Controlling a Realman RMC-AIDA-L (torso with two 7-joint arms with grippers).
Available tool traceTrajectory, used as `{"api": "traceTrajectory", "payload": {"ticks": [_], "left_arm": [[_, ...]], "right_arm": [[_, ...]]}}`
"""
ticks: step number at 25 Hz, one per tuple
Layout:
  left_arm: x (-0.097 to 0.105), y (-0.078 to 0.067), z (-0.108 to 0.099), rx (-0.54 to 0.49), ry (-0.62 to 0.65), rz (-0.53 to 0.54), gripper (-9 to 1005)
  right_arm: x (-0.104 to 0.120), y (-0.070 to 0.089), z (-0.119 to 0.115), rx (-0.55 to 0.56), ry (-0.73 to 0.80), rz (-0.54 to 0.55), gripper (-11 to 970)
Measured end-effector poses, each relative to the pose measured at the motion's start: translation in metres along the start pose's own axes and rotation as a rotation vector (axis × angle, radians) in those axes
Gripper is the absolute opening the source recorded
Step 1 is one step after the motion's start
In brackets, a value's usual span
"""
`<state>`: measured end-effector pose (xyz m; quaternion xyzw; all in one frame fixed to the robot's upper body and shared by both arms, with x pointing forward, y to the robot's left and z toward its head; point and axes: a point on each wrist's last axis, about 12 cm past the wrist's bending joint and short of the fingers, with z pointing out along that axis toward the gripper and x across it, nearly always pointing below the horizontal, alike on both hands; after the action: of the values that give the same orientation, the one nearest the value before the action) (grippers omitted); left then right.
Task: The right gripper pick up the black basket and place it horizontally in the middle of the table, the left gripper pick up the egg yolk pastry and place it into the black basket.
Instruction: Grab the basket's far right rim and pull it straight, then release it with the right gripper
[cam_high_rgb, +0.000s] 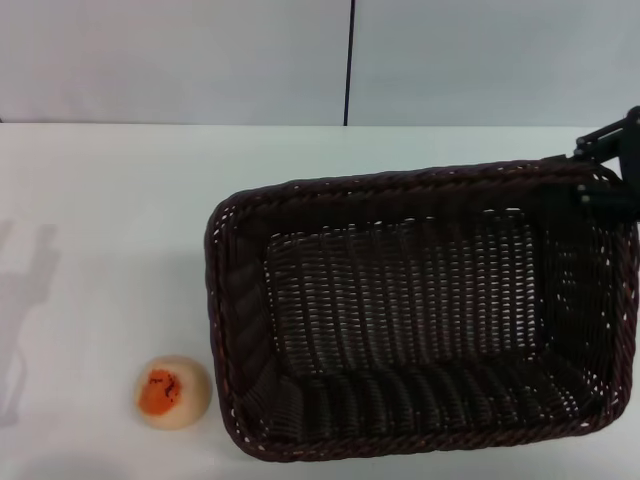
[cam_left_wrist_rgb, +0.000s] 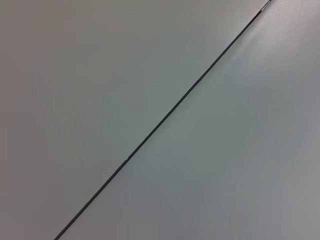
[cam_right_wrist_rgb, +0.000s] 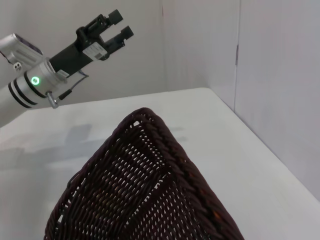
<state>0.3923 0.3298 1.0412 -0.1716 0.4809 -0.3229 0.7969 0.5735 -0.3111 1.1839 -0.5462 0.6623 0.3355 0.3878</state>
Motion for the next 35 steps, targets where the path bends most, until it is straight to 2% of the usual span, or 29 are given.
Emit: {"api": "traceTrajectory", "payload": {"ticks": [7,14,15,19,28,35], "left_arm": [[0.001,-0.001,-0.002,0.003,0.012,-0.026,739],[-0.002,-0.001,-0.01,-0.006,0.016,-0.045,739],[-0.002,-0.001,-0.011,-0.01,0.017,-0.045,739],[-0.004,-0.001,-0.017,-0.023,0.018,-0.04,739],[-0.008,0.0,-0.022,-0.041,0.007,-0.029,739],[-0.005,0.001,-0.014,-0.024,0.016,-0.031,739]], "right_arm": [[-0.011,-0.008,0.013,-0.031,-0.02,-0.03,231],[-0.011,-0.007,0.019,-0.037,-0.029,-0.004,244],[-0.011,-0.007,0.019,-0.037,-0.029,-0.004,269],[-0.007,-0.006,0.017,-0.028,-0.033,0.049,370],[0.013,0.001,0.016,-0.007,-0.048,0.147,367],[0.021,0.001,0.011,-0.01,-0.058,0.251,365]]}}
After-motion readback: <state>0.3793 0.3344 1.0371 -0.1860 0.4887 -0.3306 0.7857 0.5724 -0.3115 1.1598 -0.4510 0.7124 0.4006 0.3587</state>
